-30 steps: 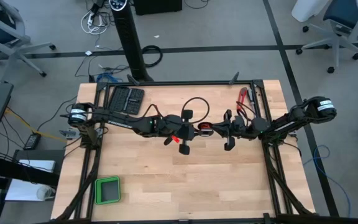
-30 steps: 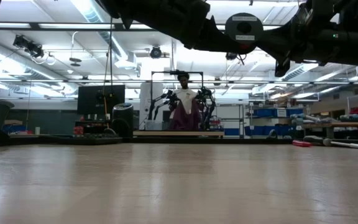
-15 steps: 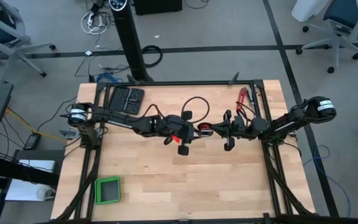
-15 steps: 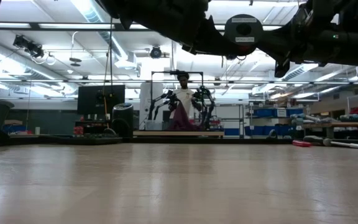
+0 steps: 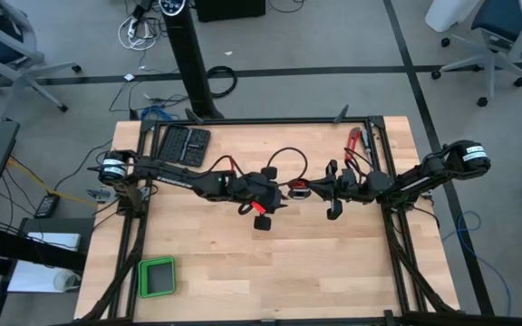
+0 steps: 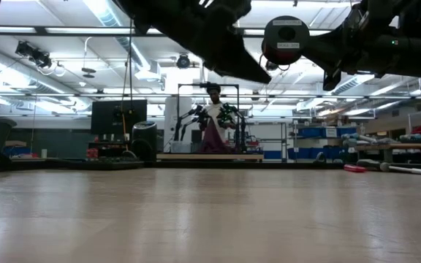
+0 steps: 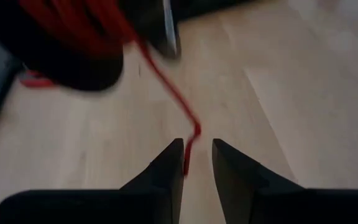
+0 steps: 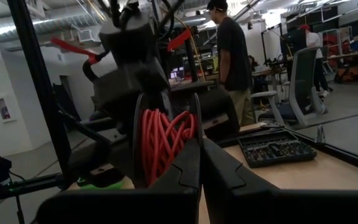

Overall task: Coil cords
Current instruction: Coil the red wire onto the black spool

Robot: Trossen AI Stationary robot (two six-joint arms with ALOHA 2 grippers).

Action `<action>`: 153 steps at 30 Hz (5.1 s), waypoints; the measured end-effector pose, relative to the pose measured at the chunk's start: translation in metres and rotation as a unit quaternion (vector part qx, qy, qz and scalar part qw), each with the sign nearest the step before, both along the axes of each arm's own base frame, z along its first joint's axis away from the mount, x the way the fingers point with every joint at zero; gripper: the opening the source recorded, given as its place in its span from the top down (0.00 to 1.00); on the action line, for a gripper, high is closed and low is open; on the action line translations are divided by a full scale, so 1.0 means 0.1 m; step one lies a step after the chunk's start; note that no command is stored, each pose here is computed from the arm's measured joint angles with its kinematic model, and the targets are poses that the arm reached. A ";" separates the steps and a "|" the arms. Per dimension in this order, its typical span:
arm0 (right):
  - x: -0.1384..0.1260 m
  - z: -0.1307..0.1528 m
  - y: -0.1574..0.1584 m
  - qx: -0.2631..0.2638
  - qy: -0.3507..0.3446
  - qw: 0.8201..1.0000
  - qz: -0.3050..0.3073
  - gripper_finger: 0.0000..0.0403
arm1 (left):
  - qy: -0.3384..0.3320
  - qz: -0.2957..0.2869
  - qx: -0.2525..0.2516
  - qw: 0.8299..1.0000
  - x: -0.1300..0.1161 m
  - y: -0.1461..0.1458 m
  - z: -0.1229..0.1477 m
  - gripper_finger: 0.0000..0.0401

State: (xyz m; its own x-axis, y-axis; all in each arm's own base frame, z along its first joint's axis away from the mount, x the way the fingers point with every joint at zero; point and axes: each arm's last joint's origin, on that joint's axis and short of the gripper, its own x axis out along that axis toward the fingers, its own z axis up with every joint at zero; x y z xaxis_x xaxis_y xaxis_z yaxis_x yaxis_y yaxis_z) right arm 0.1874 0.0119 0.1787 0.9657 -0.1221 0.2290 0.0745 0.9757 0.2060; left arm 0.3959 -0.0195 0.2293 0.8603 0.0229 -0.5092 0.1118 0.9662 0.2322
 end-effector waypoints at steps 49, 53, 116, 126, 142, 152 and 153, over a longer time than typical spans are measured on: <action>0.00 -0.03 0.00 0.000 0.012 1.000 0.002 0.99 | -0.038 0.050 0.201 0.978 -0.15 0.07 0.41 0.83; 0.00 -0.02 0.00 0.001 0.011 1.000 0.002 0.99 | -0.033 0.020 0.226 0.973 -0.15 0.06 0.40 0.83; 0.00 -0.02 0.02 -0.072 0.014 0.997 0.017 1.00 | -0.039 0.040 -0.331 0.942 -0.15 0.44 0.42 1.00; 0.00 -0.01 0.06 -0.083 0.010 0.996 0.024 1.00 | -0.024 0.018 -0.410 0.912 0.01 0.47 0.22 1.00; 0.00 0.00 0.06 -0.074 0.006 0.997 0.026 1.00 | -0.054 -0.016 -0.340 0.939 0.01 0.43 0.26 0.85; 0.00 -0.01 0.06 -0.071 0.009 0.997 0.031 1.00 | -0.019 -0.056 -0.355 0.933 -0.01 0.38 0.23 0.66; 0.00 -0.01 0.06 -0.070 0.010 0.997 0.027 1.00 | -0.014 -0.065 -0.361 0.930 -0.03 0.38 0.24 0.66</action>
State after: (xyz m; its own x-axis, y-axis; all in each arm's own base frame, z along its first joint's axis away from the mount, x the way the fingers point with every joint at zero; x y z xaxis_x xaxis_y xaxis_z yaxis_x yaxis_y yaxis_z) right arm 0.1875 0.0179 0.1776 0.9747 -0.0377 0.2202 0.0236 0.9975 0.0661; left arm 0.3933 0.0180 0.2530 0.8445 -0.4221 -0.3297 0.2429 0.8504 -0.4666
